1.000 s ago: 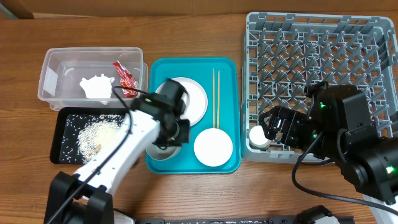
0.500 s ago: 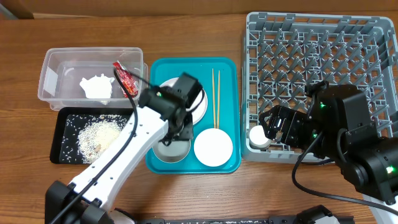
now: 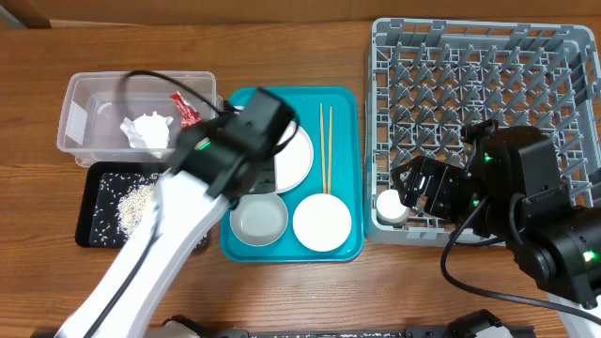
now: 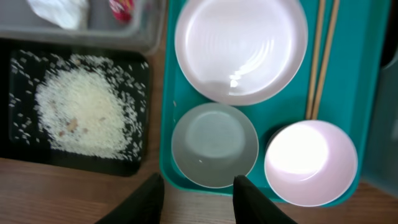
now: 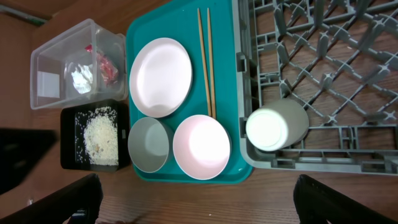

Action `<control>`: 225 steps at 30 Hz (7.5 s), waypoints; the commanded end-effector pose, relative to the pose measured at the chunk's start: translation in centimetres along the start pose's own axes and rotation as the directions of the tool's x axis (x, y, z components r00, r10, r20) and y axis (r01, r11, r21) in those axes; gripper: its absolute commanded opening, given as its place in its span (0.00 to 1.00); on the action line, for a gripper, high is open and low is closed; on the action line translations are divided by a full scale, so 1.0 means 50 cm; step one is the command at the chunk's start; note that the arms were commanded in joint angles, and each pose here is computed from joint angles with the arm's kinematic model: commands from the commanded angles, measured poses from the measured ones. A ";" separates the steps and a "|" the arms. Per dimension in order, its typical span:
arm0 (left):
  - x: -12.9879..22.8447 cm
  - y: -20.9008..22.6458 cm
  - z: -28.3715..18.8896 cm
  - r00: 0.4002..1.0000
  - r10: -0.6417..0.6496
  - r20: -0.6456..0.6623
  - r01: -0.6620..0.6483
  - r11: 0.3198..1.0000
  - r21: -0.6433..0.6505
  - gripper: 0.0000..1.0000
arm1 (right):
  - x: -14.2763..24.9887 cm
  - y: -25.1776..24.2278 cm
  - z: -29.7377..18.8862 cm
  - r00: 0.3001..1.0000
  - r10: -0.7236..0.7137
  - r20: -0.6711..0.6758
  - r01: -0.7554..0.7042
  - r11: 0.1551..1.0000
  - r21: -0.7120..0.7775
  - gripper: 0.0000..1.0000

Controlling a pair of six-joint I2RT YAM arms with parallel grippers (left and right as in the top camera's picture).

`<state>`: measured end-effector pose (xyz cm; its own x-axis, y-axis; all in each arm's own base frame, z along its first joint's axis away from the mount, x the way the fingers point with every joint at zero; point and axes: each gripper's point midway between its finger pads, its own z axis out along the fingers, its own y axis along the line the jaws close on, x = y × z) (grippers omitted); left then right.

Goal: Sort waste into correct bins and load items into the dishwasher

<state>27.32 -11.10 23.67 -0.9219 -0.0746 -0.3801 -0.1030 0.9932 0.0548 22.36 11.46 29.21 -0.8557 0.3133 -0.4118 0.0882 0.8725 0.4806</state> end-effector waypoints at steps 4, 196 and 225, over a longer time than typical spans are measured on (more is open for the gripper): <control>0.003 0.084 -0.227 0.937 -0.120 0.327 0.059 0.980 0.191 1.00 | -0.005 0.001 -0.004 1.000 -0.006 0.016 0.006 1.000 -0.001 1.00; 0.111 0.117 0.133 0.499 -0.265 0.825 -0.165 0.905 0.391 1.00 | -0.050 0.036 0.305 0.907 -0.412 -0.092 0.406 0.793 0.454 0.04; 0.111 0.117 0.133 0.499 -0.265 0.825 -0.165 0.905 0.391 1.00 | -0.212 -0.434 0.089 0.956 -0.184 0.228 -0.205 0.135 0.969 0.04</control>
<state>24.08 -5.25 15.70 -0.1285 -0.2148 -0.9682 0.2088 0.9485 -0.2382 31.32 -9.16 20.22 -0.7106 0.2517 -0.6570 0.6892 0.4364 -0.5784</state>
